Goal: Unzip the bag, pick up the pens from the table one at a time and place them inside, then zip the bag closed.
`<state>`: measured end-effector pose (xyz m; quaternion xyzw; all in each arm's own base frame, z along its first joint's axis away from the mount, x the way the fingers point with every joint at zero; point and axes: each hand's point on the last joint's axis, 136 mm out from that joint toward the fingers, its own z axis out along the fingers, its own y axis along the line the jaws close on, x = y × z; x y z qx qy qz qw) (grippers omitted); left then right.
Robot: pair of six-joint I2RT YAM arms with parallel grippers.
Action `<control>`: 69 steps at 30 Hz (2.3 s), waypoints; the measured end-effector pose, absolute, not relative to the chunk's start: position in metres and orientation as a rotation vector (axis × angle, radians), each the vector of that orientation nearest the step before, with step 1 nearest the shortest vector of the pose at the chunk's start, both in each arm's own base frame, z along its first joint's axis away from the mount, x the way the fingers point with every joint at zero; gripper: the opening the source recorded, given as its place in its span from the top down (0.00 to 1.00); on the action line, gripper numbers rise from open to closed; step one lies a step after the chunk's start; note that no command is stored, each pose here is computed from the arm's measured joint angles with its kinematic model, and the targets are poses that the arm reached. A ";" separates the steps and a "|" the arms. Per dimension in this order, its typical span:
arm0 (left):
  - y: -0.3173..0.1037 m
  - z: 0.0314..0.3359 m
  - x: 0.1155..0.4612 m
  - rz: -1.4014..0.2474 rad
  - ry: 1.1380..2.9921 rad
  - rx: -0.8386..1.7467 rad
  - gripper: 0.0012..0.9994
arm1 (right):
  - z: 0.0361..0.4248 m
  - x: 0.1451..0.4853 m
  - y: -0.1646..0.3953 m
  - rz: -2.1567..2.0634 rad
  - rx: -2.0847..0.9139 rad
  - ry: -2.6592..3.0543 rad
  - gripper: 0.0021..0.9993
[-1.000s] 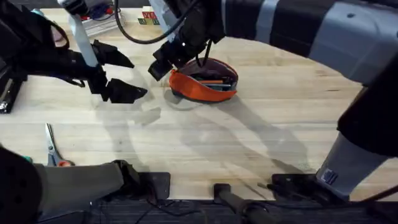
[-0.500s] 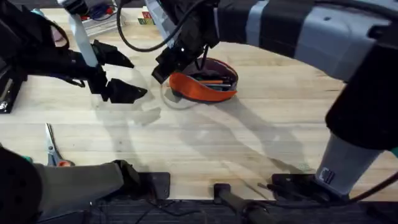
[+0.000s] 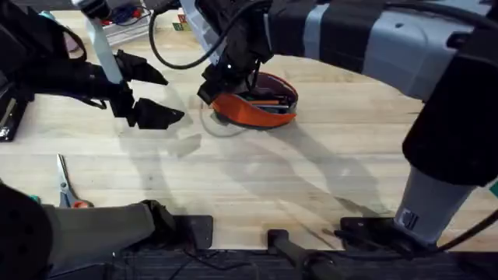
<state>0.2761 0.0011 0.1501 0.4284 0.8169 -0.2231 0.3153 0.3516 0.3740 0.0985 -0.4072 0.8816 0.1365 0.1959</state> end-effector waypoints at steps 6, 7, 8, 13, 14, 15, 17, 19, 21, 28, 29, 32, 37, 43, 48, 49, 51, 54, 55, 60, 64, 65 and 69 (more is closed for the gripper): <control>0.001 0.150 0.276 -0.588 2.152 1.129 0.01 | 0.098 0.345 0.380 0.386 -1.169 2.459 0.55; 0.001 0.150 0.276 -0.588 2.152 1.129 0.01 | 0.098 0.343 0.381 0.386 -1.175 2.456 0.56; 0.001 0.150 0.276 -0.588 2.152 1.129 0.01 | 0.098 0.343 0.382 0.386 -1.179 2.454 0.58; 0.001 0.150 0.276 -0.588 2.152 1.129 0.01 | 0.098 0.341 0.384 0.382 -1.191 2.448 0.77; 0.001 0.150 0.276 -0.588 2.152 1.129 0.01 | 0.098 0.341 0.384 0.382 -1.194 2.446 0.79; 0.001 0.150 0.276 -0.588 2.152 1.129 0.01 | 0.098 0.341 0.384 0.382 -1.195 2.446 0.81; 0.001 0.150 0.276 -0.588 2.152 1.129 0.01 | 0.098 0.340 0.384 0.382 -1.197 2.445 0.88; 0.001 0.150 0.276 -0.588 2.152 1.129 0.01 | 0.098 0.340 0.384 0.382 -1.197 2.445 0.92; 0.001 0.150 0.276 -0.588 2.152 1.129 0.01 | 0.098 0.340 0.384 0.383 -1.197 2.445 0.94; 0.001 0.150 0.276 -0.588 2.152 1.129 0.01 | 0.098 0.340 0.384 0.383 -1.197 2.445 0.97; 0.001 0.150 0.276 -0.588 2.152 1.128 0.01 | 0.098 0.340 0.384 0.383 -1.197 2.444 0.97; 0.001 0.150 0.276 -0.588 2.152 1.129 0.01 | 0.099 0.341 0.386 0.385 -1.194 2.437 0.97; 0.001 0.150 0.276 -0.588 2.152 1.129 0.01 | 0.100 0.343 0.387 0.389 -1.190 2.428 0.97; 0.001 0.150 0.276 -0.588 2.152 1.128 0.01 | 0.107 0.346 0.390 0.390 -1.183 2.412 0.97; 0.001 0.150 0.276 -0.588 2.152 1.129 0.01 | 0.108 0.347 0.390 0.386 -1.180 2.410 0.97; 0.001 0.150 0.276 -0.588 2.152 1.129 0.01 | 0.108 0.347 0.390 0.385 -1.180 2.410 0.97; 0.001 0.150 0.276 -0.588 2.152 1.129 0.01 | 0.108 0.347 0.389 0.383 -1.179 2.410 0.97; 0.001 0.150 0.276 -0.588 2.152 1.129 0.01 | 0.108 0.347 0.389 0.382 -1.179 2.410 0.97; 0.001 0.150 0.276 -0.588 2.152 1.129 0.01 | 0.109 0.348 0.390 0.383 -1.179 2.409 0.97; 0.001 0.151 0.276 -0.592 2.150 1.127 0.01 | 0.114 0.350 0.391 0.381 -1.174 2.401 0.97; -0.002 0.154 0.277 -0.606 2.127 1.118 0.01 | 0.118 0.352 0.392 0.380 -1.168 2.391 0.97; -0.003 0.154 0.277 -0.608 2.119 1.121 0.01 | 0.118 0.352 0.392 0.380 -1.168 2.391 0.97; -0.006 0.158 0.279 -0.612 2.071 1.137 0.01 | 0.118 0.352 0.392 0.381 -1.164 2.393 0.97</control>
